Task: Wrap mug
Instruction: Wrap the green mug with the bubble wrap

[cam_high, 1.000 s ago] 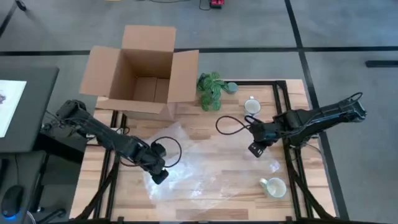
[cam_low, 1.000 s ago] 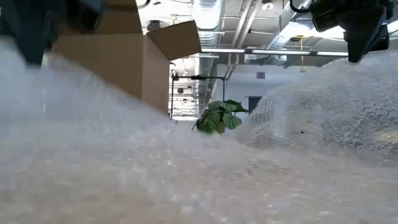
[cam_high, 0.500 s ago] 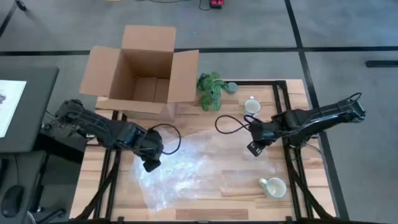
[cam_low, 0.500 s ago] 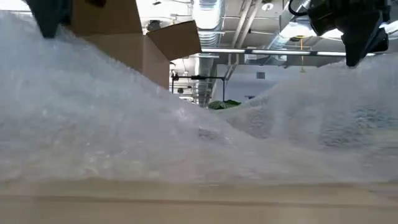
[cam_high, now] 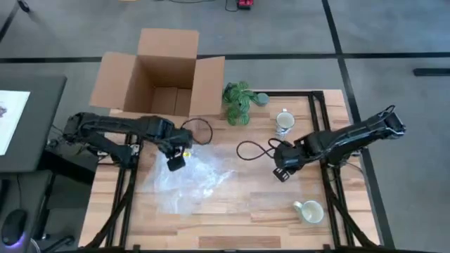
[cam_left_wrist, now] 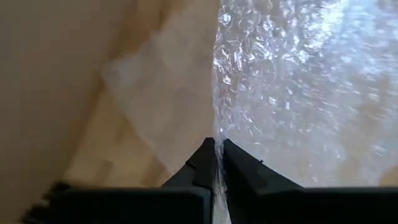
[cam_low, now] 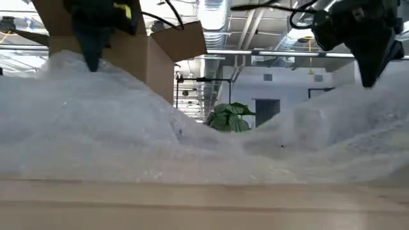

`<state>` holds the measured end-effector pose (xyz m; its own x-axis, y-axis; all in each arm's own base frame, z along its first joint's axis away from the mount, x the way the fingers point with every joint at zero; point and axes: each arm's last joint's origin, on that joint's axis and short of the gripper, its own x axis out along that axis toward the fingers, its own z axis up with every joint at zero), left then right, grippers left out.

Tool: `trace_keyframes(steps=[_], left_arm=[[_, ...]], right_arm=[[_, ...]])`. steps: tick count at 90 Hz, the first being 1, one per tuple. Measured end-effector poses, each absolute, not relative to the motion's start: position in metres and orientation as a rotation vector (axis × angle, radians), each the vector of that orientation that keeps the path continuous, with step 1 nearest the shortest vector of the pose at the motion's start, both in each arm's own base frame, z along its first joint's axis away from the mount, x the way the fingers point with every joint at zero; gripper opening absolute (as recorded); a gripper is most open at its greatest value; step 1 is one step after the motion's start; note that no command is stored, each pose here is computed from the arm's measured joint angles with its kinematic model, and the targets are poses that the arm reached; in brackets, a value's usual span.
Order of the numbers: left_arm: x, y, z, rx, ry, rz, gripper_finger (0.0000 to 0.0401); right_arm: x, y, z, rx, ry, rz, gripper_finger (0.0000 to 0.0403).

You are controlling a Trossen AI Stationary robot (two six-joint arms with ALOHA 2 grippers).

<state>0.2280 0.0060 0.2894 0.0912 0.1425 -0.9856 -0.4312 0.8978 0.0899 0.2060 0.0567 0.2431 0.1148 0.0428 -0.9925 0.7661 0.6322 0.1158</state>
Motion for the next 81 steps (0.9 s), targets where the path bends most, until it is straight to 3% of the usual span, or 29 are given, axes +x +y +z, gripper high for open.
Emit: trace_keyframes(steps=[25, 45, 63, 81], left_arm=[[0.24, 0.01, 0.283, -0.231, 1.397, 0.406, 0.0007], [0.237, 0.008, 0.283, -0.276, 1.436, 0.423, 0.0084], [0.223, 0.005, 0.299, -0.334, 1.515, 0.462, 0.0145], [0.221, -0.014, 0.321, -0.42, 1.474, 0.415, 0.0156]], right_arm=[[0.202, 0.06, 0.215, 0.784, 1.403, -0.691, 0.0], [0.199, 0.054, 0.206, 0.796, 1.408, -0.739, 0.0008], [0.2, 0.047, 0.205, 0.8, 1.41, -0.742, 0.0075], [0.196, 0.042, 0.232, 0.76, 1.393, -0.656, 0.0155]])
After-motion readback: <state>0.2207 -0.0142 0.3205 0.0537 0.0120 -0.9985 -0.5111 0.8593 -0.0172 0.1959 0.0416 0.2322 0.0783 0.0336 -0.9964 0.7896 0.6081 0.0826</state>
